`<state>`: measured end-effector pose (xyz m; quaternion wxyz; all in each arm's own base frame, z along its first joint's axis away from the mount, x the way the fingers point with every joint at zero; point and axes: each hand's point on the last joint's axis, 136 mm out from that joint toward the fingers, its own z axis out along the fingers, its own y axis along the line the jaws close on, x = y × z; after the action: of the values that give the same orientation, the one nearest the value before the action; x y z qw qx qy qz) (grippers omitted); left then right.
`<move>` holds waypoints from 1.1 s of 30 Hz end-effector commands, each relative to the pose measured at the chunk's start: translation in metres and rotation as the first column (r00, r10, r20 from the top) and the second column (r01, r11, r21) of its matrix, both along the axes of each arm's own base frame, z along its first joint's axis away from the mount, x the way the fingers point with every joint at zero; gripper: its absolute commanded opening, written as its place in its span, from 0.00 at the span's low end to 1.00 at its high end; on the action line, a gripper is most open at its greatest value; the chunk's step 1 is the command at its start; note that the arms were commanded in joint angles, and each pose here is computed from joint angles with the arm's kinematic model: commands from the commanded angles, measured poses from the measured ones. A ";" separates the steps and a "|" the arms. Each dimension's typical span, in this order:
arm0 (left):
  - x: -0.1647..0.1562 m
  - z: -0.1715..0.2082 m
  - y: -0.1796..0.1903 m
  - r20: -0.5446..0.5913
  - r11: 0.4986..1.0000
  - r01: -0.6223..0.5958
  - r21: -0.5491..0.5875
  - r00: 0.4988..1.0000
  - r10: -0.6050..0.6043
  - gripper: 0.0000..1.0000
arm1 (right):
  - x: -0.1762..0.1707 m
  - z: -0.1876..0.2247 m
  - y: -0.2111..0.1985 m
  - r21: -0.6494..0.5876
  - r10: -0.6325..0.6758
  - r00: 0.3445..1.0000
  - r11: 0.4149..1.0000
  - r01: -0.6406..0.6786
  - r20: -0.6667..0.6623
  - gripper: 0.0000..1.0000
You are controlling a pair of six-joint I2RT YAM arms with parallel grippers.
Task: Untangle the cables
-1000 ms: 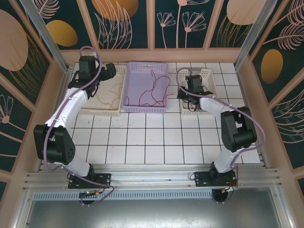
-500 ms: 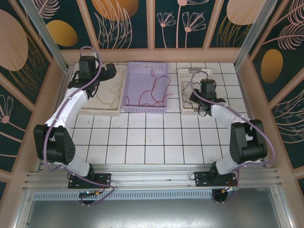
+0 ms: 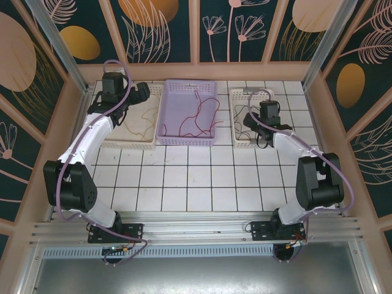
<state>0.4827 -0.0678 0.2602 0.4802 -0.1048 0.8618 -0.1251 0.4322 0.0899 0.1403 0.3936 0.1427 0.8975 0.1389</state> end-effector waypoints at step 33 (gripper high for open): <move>-0.003 0.022 0.002 0.050 1.000 -0.003 -0.023 0.999 0.005 0.97 | -0.001 -0.028 0.153 0.328 0.232 0.970 0.924 -0.197 -0.071 0.48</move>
<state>0.4825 -0.0683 0.2609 0.4805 -0.1040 0.8615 -0.1266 0.4145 0.2335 0.1029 0.2775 0.1137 0.9033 0.3067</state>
